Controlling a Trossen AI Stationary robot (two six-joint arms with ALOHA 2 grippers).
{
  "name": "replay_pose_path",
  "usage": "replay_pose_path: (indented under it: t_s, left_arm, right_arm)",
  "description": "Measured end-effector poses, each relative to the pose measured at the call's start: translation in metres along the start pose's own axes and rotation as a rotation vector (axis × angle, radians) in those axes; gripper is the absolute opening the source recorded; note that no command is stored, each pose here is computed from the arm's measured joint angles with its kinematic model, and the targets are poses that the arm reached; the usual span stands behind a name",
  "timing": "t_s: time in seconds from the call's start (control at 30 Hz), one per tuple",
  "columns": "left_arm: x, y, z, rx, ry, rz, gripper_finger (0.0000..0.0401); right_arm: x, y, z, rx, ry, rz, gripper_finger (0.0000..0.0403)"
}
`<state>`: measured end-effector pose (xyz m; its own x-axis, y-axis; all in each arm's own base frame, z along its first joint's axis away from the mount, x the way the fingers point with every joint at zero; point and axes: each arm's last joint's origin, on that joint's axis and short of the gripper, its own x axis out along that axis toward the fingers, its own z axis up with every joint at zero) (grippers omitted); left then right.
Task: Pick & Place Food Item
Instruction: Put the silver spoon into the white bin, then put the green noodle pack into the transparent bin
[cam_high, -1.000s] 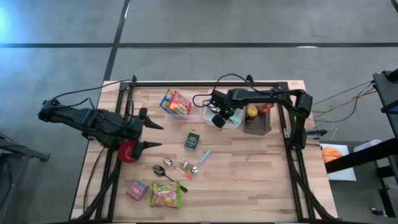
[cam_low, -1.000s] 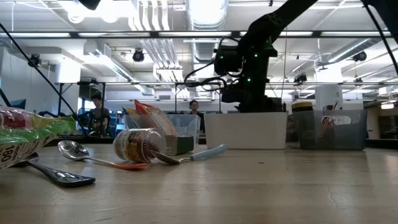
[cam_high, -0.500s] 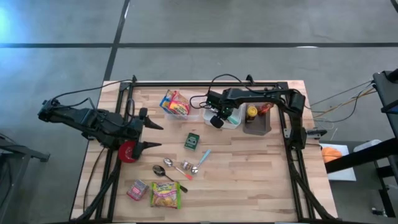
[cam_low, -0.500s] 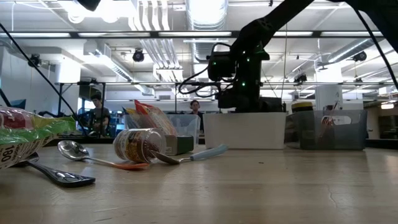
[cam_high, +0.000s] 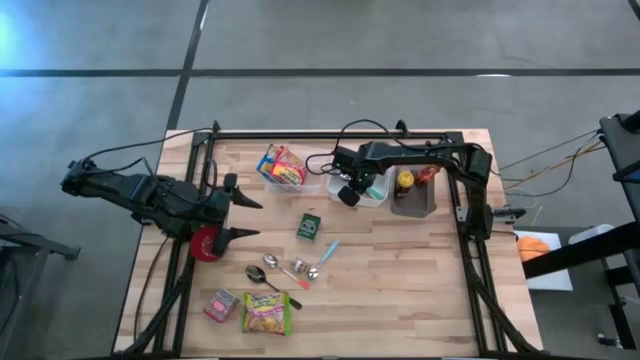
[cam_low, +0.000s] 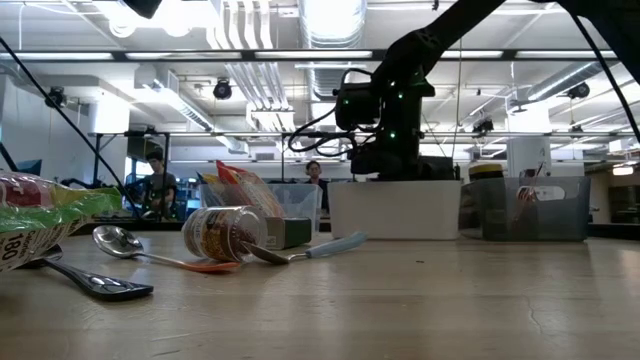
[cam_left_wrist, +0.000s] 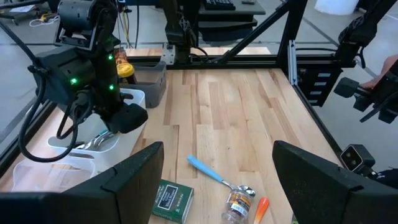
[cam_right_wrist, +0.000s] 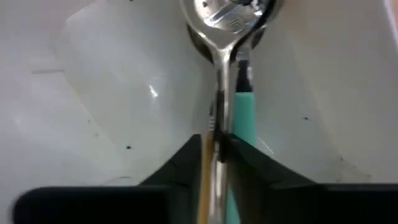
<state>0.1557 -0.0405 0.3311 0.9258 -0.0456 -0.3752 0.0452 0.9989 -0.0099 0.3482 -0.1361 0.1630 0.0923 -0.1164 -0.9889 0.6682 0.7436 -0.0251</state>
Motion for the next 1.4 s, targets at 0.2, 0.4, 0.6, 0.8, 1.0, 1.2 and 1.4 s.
replay_pose_path:
  t_s: [0.2, 0.4, 0.6, 0.8, 1.0, 1.2, 1.4]
  left_arm:
    - [0.0, 0.0, 0.0, 0.0, 0.0, 0.0, 0.0306]
    - [0.0, 0.0, 0.0, 0.0, 0.0, 0.0, 0.0306]
    - [0.0, 0.0, 0.0, 0.0, 0.0, 0.0, 0.0306]
    - [0.0, 0.0, 0.0, 0.0, 0.0, 0.0, 0.0306]
    - [0.0, 0.0, 0.0, 0.0, 0.0, 0.0, 0.0306]
    - [0.0, 0.0, 0.0, 0.0, 0.0, 0.0, 0.0306]
    - [0.0, 0.0, 0.0, 0.0, 0.001, 0.0, 0.0306]
  right_arm:
    - [-0.001, 0.0, 0.0, -0.014, 0.008, 0.026, 0.0171]
    - [-0.006, -0.001, -0.001, -0.015, -0.001, 0.028, 0.0229]
    - [-0.02, -0.001, -0.002, 0.016, -0.033, 0.039, 0.0251]
    - [-0.044, 0.001, -0.007, 0.05, -0.093, 0.062, 0.0253]
    - [-0.063, 0.004, -0.012, 0.074, -0.17, 0.007, 0.0253]
    - [-0.084, 0.012, -0.021, 0.066, -0.265, -0.039, 0.0253]
    - [-0.119, 0.038, -0.048, 0.052, -0.407, -0.048, 0.0253]
